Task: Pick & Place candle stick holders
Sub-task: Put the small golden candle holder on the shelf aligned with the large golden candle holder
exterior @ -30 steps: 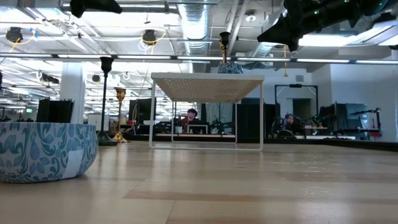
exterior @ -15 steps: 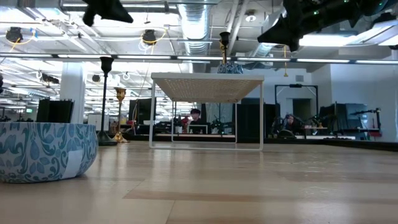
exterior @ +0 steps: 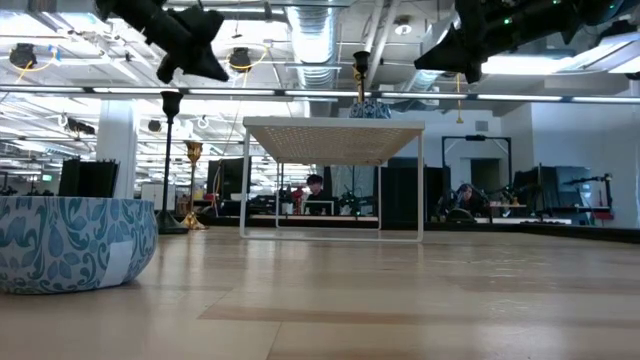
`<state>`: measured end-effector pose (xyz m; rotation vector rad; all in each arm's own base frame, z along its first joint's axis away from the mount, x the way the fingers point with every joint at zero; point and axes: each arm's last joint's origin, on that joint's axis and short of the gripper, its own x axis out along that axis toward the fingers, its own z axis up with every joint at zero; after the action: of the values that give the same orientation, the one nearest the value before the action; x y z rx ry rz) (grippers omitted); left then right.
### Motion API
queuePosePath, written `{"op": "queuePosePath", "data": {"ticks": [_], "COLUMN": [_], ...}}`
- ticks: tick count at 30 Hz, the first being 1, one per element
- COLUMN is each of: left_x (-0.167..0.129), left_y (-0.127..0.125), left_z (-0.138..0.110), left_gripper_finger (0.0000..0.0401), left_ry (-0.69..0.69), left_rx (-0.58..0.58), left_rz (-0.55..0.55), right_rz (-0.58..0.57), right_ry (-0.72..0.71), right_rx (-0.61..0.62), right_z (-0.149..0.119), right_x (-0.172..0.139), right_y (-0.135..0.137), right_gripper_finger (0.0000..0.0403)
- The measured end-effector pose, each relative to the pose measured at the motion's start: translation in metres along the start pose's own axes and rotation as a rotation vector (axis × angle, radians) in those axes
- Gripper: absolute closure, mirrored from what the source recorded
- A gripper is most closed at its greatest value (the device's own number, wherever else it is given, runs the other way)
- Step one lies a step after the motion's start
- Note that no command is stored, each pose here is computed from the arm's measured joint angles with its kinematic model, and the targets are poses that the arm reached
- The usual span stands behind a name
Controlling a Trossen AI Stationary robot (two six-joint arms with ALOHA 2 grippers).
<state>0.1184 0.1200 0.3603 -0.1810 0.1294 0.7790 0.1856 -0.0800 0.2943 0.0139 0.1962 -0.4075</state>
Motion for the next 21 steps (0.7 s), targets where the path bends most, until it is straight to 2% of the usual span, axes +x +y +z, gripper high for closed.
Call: {"op": "queuePosePath", "data": {"ticks": [5,10,16,18,21], "left_x": [-0.007,-0.033,-0.060,-0.065,-0.066], "left_y": [0.017,0.020,0.017,0.018,0.019], "left_z": [0.004,0.009,-0.007,-0.014,-0.028], "left_gripper_finger": [0.0398,0.0398,0.0398,0.0398,0.0398], "left_ry": [-0.026,-0.093,0.024,0.062,0.077], "left_rx": [0.024,0.047,0.051,0.045,0.030], "left_rz": [0.037,0.035,0.066,0.113,0.124], "right_rz": [0.000,0.000,0.000,0.000,0.000], "right_ry": [0.006,0.015,0.030,0.031,0.031], "right_rx": [0.000,0.000,-0.001,-0.003,-0.009], "right_z": [-0.001,-0.001,-0.003,-0.003,-0.003], "right_x": [0.000,0.000,0.000,0.000,0.000], "right_y": [0.000,0.000,0.000,0.000,0.000], "right_gripper_finger": [0.0403,0.0403,0.0403,0.0403,0.0403]}}
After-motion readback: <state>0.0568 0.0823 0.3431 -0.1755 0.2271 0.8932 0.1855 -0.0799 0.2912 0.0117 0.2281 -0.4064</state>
